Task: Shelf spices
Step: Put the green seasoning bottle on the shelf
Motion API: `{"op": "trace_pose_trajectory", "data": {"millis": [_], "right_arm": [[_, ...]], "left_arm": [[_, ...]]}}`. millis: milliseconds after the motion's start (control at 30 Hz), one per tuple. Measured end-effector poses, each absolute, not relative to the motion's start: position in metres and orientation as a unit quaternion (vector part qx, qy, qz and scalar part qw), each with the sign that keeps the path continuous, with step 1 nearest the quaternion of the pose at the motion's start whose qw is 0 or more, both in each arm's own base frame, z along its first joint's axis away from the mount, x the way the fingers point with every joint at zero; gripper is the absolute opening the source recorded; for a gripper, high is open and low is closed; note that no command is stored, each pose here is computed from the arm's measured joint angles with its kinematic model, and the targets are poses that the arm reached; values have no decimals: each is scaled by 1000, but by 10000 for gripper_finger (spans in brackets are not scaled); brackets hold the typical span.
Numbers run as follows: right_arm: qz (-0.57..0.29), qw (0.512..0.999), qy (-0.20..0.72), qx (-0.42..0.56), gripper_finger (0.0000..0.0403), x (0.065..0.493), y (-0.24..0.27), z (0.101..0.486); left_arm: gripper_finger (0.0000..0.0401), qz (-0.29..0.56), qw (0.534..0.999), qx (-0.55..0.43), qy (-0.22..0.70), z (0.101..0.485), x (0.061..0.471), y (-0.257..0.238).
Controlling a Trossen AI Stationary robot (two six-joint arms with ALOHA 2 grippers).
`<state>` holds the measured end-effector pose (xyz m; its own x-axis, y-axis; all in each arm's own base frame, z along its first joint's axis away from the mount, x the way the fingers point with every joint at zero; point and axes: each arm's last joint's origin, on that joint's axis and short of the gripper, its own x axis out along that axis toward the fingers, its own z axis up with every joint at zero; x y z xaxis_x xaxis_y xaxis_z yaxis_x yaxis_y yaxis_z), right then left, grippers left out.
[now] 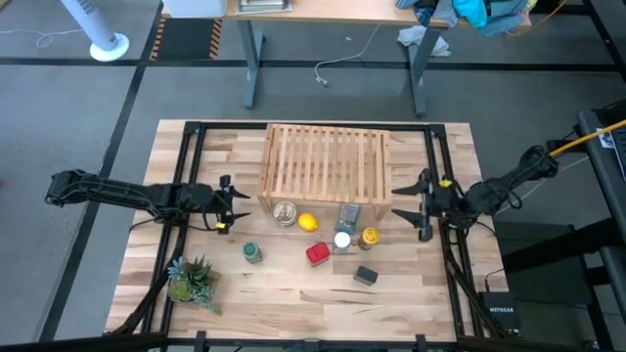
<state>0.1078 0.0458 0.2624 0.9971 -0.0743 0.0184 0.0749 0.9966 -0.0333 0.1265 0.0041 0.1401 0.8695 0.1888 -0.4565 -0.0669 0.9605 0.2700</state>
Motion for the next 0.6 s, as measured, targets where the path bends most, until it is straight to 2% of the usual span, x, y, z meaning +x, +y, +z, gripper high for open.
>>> {"op": "trace_pose_trajectory", "data": {"millis": [167,300,600], "right_arm": [[-38,999,-17,-1,243,97,44,243],[-49,999,-9,-6,243,94,44,226],[-64,998,25,17,243,96,45,192]], "left_arm": [[233,83,985,102,113,165,135,4],[233,93,994,46,14,183,137,4],[233,101,994,-3,-52,195,137,4]]}}
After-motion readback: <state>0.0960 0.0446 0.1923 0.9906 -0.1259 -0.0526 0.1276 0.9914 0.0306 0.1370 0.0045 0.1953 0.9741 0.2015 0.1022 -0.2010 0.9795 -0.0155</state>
